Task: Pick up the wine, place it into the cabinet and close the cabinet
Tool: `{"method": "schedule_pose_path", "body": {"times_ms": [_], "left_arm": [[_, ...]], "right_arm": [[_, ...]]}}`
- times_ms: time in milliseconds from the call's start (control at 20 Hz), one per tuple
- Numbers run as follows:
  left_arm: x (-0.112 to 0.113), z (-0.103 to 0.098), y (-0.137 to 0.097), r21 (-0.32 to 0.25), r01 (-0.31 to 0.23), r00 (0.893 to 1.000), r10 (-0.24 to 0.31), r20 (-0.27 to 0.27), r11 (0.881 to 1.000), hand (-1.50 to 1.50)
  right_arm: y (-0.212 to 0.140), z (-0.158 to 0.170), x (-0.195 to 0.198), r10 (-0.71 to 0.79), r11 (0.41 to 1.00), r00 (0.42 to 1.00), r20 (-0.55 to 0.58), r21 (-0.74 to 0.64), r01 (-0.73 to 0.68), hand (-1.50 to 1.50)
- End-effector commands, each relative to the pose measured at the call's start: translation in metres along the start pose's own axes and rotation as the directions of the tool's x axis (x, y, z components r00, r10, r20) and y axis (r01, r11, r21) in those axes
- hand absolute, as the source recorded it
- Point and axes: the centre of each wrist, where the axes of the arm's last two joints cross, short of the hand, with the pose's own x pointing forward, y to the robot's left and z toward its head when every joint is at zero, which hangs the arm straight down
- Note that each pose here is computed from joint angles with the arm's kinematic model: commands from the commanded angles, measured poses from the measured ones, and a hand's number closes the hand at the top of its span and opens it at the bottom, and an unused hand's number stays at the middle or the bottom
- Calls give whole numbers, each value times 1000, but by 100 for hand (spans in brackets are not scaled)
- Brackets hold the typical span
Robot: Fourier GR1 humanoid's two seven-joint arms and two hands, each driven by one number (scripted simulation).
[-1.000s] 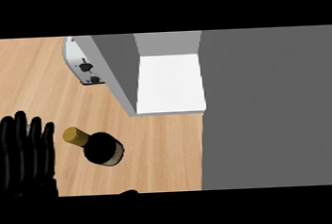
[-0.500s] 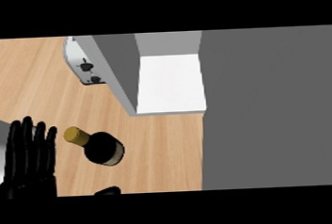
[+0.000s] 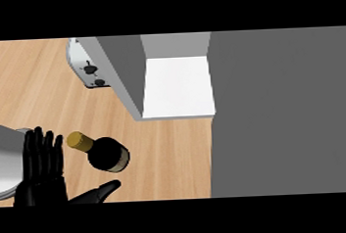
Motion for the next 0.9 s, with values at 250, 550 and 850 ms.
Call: {"method": "schedule_pose_path", "body": {"times_ms": [250,550,850], "left_arm": [[-41,-8,32,8,-12,1000,12,-28,1000,-150],[-74,-6,14,-44,-1,999,-1,-37,999,-150],[-81,-11,38,-47,-26,1000,25,-17,999,-150]], "right_arm": [[13,36,25,-43,998,997,62,39,40,-150],[18,35,27,-58,998,996,66,36,56,-150],[13,27,28,-46,999,996,79,30,43,-150]]}}
